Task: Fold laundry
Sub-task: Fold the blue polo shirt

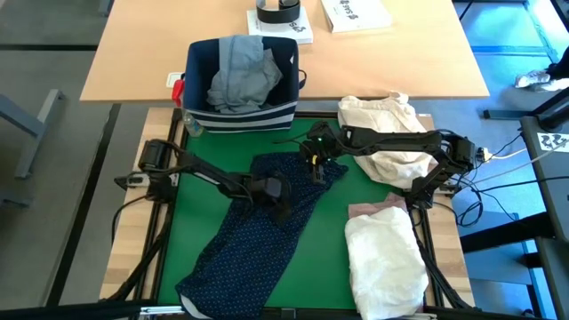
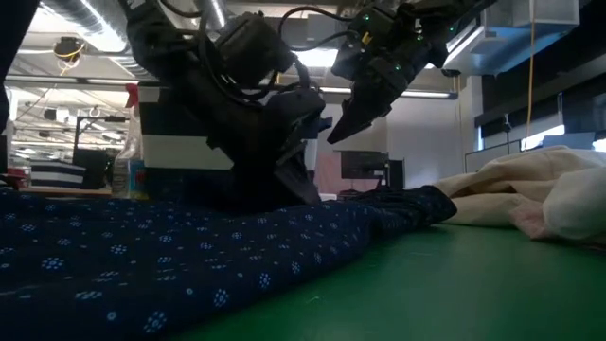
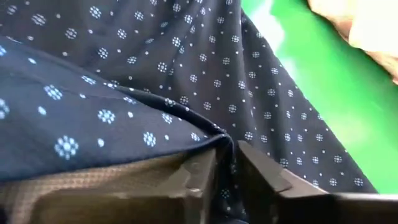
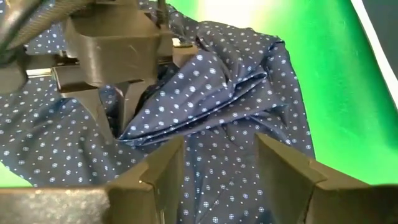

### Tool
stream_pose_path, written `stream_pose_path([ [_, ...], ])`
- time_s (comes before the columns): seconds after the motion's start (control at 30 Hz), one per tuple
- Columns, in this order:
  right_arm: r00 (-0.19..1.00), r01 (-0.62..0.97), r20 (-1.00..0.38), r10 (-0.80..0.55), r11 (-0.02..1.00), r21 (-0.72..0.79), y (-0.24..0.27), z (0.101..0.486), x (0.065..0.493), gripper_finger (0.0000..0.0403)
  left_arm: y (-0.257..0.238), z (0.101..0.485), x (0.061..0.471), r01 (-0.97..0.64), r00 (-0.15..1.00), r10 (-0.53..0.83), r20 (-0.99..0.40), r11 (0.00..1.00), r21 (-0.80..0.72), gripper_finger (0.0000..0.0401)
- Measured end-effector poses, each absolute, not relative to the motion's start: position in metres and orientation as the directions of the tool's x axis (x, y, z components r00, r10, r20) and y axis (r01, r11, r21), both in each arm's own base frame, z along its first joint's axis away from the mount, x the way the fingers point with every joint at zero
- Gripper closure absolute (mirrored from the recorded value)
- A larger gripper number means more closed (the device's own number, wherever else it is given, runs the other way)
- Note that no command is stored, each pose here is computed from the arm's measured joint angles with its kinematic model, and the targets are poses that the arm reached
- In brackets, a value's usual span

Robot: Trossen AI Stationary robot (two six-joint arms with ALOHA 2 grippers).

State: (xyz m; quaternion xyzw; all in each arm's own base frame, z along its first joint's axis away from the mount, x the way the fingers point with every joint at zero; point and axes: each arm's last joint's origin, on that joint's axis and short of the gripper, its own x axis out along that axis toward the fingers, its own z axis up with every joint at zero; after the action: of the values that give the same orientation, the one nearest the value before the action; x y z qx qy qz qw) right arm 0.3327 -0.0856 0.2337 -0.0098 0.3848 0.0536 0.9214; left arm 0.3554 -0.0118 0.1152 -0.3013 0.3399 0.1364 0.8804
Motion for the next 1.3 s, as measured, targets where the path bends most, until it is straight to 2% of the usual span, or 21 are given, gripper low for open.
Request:
stream_pose_path([
  [0.17,0.698,-0.106,-0.711,0.091,0.994,0.024,-0.086,0.234,0.333,0.021,0.003,0.138,0.353,-0.333,0.767,-0.136,-0.627,0.752,-0.57,0.0279],
  [0.23,0.698,-0.106,-0.711,0.091,0.994,0.023,-0.086,0.234,0.333,0.021,0.009,0.155,0.349,-0.29,0.78,-0.192,-0.596,0.732,-0.616,0.0264],
  [0.33,0.698,-0.106,-0.71,0.091,0.994,0.023,-0.086,0.234,0.333,0.021,0.015,0.181,0.338,-0.269,0.793,-0.204,-0.575,0.729,-0.629,0.0256],
  [0.47,0.699,-0.106,-0.71,0.091,0.994,0.023,-0.086,0.234,0.333,0.021,0.022,0.217,0.317,-0.263,0.817,-0.13,-0.561,0.784,-0.563,0.0261],
  [0.6,0.699,-0.105,-0.709,0.091,0.994,0.024,-0.086,0.234,0.333,0.021,0.029,0.238,0.301,-0.388,0.819,0.12,-0.561,0.836,-0.388,0.027],
  [0.7,0.7,-0.104,-0.708,0.091,0.994,0.024,-0.086,0.234,0.333,0.021,0.031,0.241,0.299,-0.432,0.816,0.19,-0.546,0.829,-0.356,0.0275],
  [0.9,0.707,-0.104,-0.702,0.089,0.994,0.021,-0.086,0.234,0.334,0.021,0.028,0.219,0.31,-0.34,0.794,-0.005,-0.608,0.825,-0.451,0.0274],
  [1.03,0.723,-0.104,-0.685,0.084,0.994,0.012,-0.086,0.236,0.335,0.021,0.027,0.21,0.313,-0.292,0.775,-0.124,-0.62,0.799,-0.526,0.0248],
  [1.2,0.732,-0.105,-0.676,0.082,0.994,0.007,-0.087,0.237,0.336,0.021,0.041,0.217,0.306,-0.249,0.774,-0.219,-0.595,0.758,-0.603,0.0212],
  [1.3,0.732,-0.104,-0.676,0.081,0.995,0.007,-0.087,0.237,0.336,0.021,0.051,0.232,0.295,-0.272,0.78,-0.205,-0.592,0.74,-0.615,0.0207],
])
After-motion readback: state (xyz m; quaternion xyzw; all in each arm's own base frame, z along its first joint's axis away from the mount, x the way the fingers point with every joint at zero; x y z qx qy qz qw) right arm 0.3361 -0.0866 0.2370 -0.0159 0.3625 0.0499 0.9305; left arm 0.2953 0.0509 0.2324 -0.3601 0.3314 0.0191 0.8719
